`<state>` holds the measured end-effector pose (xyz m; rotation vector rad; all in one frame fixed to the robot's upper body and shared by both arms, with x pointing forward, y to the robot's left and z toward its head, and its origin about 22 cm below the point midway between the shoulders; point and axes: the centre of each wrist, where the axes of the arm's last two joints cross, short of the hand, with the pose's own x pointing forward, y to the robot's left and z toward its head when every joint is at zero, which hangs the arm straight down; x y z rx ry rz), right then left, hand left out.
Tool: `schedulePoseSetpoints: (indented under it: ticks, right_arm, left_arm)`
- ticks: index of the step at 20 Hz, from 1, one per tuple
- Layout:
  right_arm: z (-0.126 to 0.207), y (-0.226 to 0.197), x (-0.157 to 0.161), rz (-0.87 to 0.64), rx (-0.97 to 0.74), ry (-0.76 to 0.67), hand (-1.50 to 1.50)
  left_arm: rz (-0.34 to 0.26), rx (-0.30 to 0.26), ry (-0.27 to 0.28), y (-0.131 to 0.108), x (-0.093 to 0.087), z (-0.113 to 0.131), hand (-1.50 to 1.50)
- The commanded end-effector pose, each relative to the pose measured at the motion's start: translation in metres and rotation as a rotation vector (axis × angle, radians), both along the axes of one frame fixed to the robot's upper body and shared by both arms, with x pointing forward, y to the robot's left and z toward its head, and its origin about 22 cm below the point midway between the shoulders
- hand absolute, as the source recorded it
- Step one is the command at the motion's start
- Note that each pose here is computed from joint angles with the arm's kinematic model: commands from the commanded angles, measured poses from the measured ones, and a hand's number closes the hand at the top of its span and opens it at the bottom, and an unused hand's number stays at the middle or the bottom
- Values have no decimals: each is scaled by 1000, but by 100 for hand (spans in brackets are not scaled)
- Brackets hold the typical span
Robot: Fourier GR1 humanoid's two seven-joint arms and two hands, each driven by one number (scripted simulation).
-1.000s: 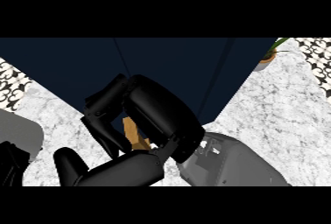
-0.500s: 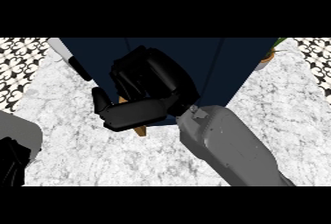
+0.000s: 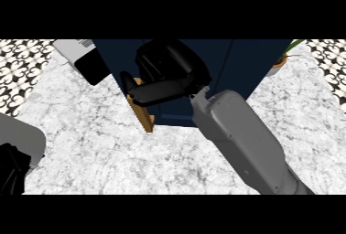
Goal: Pick up the wine, place it into the cabinet and close the cabinet
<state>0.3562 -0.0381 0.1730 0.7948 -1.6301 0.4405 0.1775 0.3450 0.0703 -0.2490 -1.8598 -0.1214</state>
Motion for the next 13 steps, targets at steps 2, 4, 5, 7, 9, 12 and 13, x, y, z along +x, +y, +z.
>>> schedulePoseSetpoints:
  ticks: [2,4,5,7,9,12,13]
  right_arm:
    - [-15,-36,32,-134,-27,34,150]
    - [-16,-56,41,-160,-54,24,150]
    - [-8,-52,47,-146,-49,8,150]
    - [-14,-53,48,-145,-29,3,150]
    - [-29,-63,46,-150,-44,9,150]
    - [-15,-65,54,-138,-43,6,150]
    - [-4,-62,57,-152,-43,2,150]
  left_arm:
    - [14,-7,-15,7,12,-9,150]
    - [-13,7,-3,2,2,4,150]
    - [-14,9,-11,-2,6,7,150]
    - [-2,17,-5,2,10,-1,150]
    - [-13,11,-12,0,7,1,150]
    - [-15,4,-28,0,11,8,150]
    - [-14,-2,-11,2,11,0,150]
